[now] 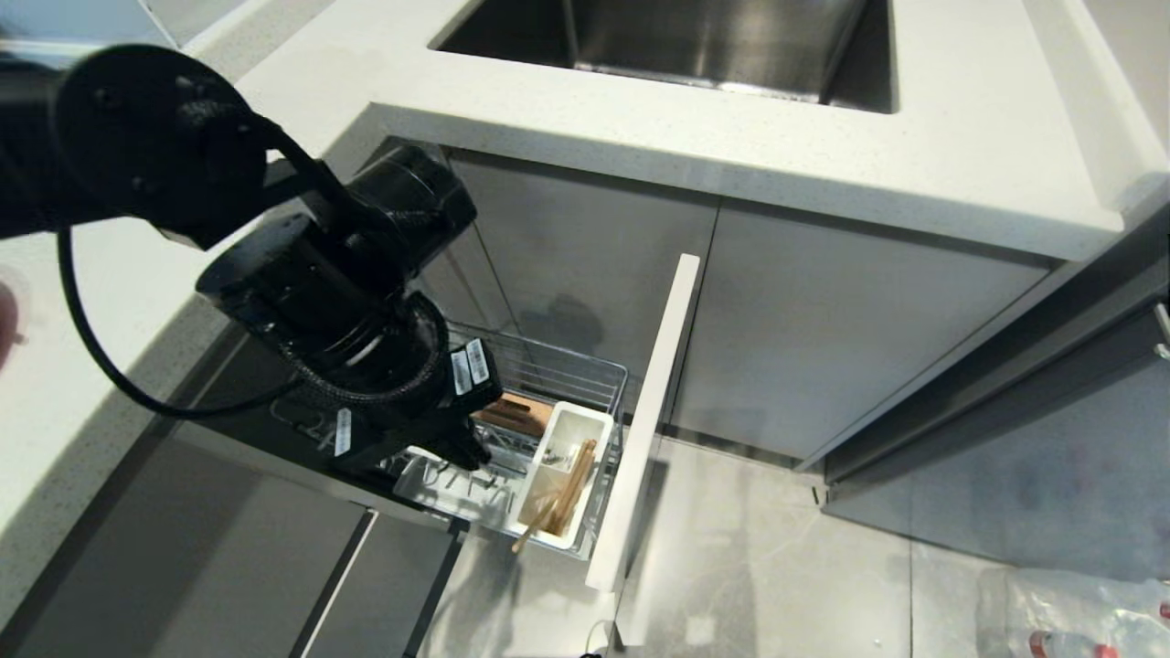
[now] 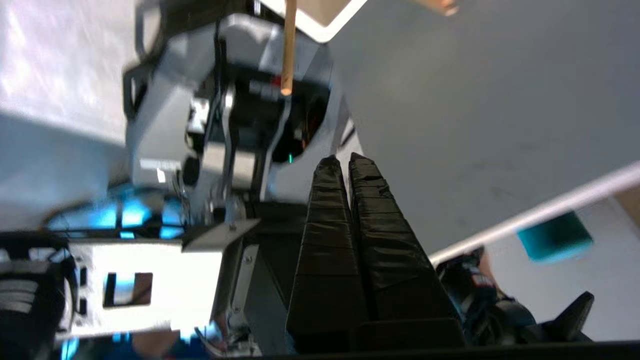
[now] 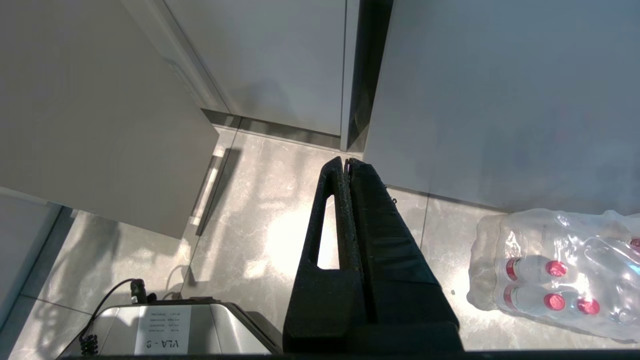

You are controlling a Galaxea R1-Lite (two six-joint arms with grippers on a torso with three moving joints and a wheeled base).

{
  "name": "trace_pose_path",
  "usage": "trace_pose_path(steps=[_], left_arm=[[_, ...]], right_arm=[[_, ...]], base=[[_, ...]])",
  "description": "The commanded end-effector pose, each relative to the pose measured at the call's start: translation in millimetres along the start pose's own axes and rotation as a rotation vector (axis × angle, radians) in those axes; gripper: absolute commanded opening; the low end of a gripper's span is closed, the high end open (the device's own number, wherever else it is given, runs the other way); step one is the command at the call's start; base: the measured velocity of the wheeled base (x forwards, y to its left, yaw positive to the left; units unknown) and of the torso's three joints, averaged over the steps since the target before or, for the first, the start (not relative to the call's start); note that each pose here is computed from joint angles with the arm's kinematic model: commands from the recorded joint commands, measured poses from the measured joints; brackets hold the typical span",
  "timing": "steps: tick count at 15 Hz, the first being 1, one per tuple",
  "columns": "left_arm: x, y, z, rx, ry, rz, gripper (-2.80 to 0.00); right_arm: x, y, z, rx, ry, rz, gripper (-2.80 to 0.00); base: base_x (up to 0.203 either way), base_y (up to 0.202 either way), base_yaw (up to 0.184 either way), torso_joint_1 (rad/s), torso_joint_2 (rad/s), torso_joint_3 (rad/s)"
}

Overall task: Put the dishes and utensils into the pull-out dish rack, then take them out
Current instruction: Take the chopsticks out of the cupboard

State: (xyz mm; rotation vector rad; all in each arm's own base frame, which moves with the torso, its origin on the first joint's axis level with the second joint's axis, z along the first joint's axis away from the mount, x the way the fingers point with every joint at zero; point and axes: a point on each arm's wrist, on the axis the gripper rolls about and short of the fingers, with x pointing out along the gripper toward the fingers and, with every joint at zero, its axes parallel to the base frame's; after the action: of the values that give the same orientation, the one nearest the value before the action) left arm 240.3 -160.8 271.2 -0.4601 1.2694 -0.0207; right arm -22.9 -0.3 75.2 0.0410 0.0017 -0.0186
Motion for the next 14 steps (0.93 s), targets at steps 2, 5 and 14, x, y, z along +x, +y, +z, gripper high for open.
trace_pose_path(steps=[2, 5, 14], left_arm=[[27.3, -1.1, 10.5, -0.013, 0.078, 0.041, -2.8], [46.7, 0.0, 19.2, -0.021, 0.123, 0.067, -2.8], [110.3, 9.6, 44.3, -0.03, 0.266, 0.127, 0.0]], right_arm=[[0.2, 0.0, -0.4, 0.0, 0.002, 0.0, -2.8], [0.2, 0.0, -0.4, 0.0, 0.002, 0.0, -2.8], [0.2, 0.0, -0.4, 0.0, 0.002, 0.0, -2.8]], base=[[0.0, 0.0, 0.0, 0.0, 0.0, 0.0], [0.0, 0.0, 0.0, 0.0, 0.0, 0.0], [0.0, 0.0, 0.0, 0.0, 0.0, 0.0]])
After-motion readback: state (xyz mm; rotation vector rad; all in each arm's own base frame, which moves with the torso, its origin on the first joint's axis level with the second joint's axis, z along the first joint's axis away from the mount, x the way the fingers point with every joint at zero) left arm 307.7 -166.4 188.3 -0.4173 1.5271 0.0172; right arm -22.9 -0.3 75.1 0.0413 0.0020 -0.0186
